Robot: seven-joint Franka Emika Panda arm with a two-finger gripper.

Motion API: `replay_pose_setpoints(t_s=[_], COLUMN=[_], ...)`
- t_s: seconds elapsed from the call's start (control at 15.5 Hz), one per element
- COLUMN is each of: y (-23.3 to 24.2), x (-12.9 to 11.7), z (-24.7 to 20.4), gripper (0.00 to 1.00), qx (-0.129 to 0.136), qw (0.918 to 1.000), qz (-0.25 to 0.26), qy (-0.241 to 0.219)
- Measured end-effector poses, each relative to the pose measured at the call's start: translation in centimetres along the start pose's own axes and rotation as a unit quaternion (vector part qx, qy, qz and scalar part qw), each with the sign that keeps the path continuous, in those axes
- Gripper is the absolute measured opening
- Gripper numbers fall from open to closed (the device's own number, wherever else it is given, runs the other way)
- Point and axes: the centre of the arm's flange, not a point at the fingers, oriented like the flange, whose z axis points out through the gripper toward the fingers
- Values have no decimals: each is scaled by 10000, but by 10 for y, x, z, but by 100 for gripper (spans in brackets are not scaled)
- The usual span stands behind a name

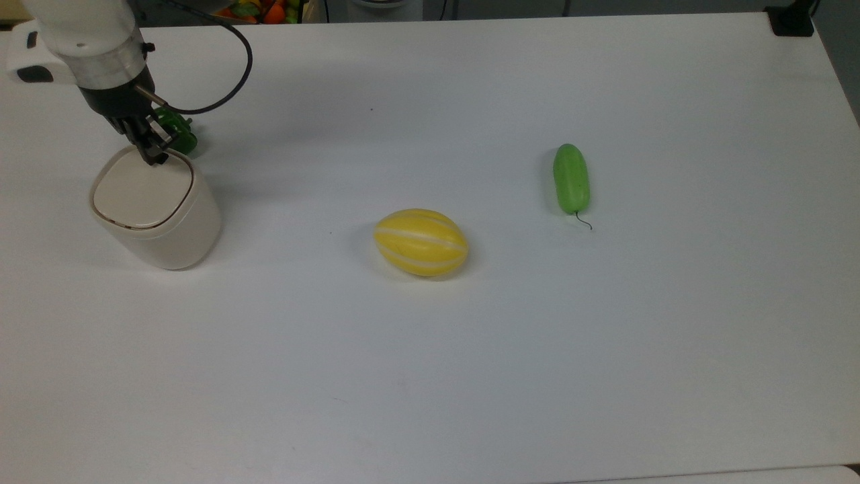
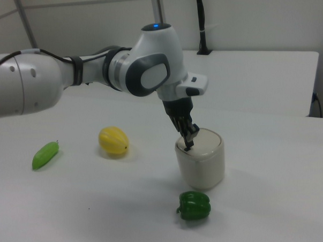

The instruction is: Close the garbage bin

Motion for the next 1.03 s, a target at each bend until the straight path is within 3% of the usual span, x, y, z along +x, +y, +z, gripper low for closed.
replay_pose_setpoints(t_s=[0.26,0.64,0.71,1.03], y=[-5,-42,-47,-69], x=[-12,-80,-95,-155], z=[-58,-114,-121,-147], gripper=[1,7,12,60], qx=[190,296,310,345], qw=[9993,9961,9944,9831], qz=[-100,-816,-987,-1694], qy=[301,-127,-222,-608])
